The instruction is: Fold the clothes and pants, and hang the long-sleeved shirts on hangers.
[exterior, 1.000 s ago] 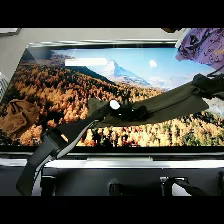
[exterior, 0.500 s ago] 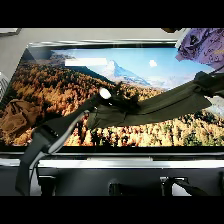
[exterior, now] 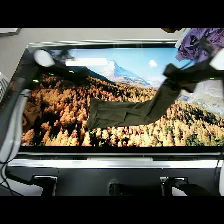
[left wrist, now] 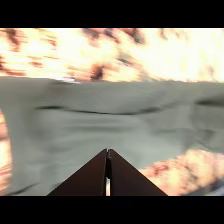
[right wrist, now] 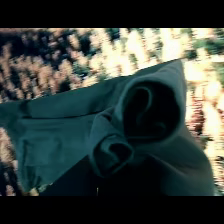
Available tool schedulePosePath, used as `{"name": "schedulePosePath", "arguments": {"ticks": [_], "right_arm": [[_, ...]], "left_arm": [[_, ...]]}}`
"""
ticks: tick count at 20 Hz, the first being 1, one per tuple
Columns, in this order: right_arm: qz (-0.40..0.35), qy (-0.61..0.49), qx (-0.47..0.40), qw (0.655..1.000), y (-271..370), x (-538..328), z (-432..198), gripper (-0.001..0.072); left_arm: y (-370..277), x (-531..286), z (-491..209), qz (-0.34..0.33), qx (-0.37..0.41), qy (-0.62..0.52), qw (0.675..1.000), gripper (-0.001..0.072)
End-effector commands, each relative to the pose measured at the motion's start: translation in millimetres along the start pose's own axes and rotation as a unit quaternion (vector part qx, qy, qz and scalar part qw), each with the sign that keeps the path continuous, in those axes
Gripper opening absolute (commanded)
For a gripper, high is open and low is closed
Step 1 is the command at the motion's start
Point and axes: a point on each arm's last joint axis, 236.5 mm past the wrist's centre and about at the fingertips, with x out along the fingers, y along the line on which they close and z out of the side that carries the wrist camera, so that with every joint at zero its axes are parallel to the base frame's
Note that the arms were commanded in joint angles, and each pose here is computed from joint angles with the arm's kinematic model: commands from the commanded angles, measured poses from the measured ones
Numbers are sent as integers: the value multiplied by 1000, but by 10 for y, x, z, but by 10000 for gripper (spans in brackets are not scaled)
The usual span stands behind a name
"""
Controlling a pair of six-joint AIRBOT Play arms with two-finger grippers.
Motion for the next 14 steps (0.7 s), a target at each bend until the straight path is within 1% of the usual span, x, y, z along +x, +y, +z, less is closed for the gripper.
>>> {"name": "schedulePosePath", "arguments": {"ticks": [1, 5, 9, 14], "right_arm": [[34, 15, 5, 999, 661, 365, -318, 28], [47, 61, 1, 997, 1177, 882, -846, 28], [68, 82, 13, 994, 1592, 1277, -1260, 28], [75, 101, 25, 992, 1765, 1666, -1542, 29]], "left_arm": [[560, -799, 126, 59, -29, -42, 997, 15], [757, -1131, 212, 65, -50, -74, 994, 16], [777, -1143, 180, 68, -35, -66, 995, 16], [784, -1137, 182, 69, -36, -66, 995, 16]]}}
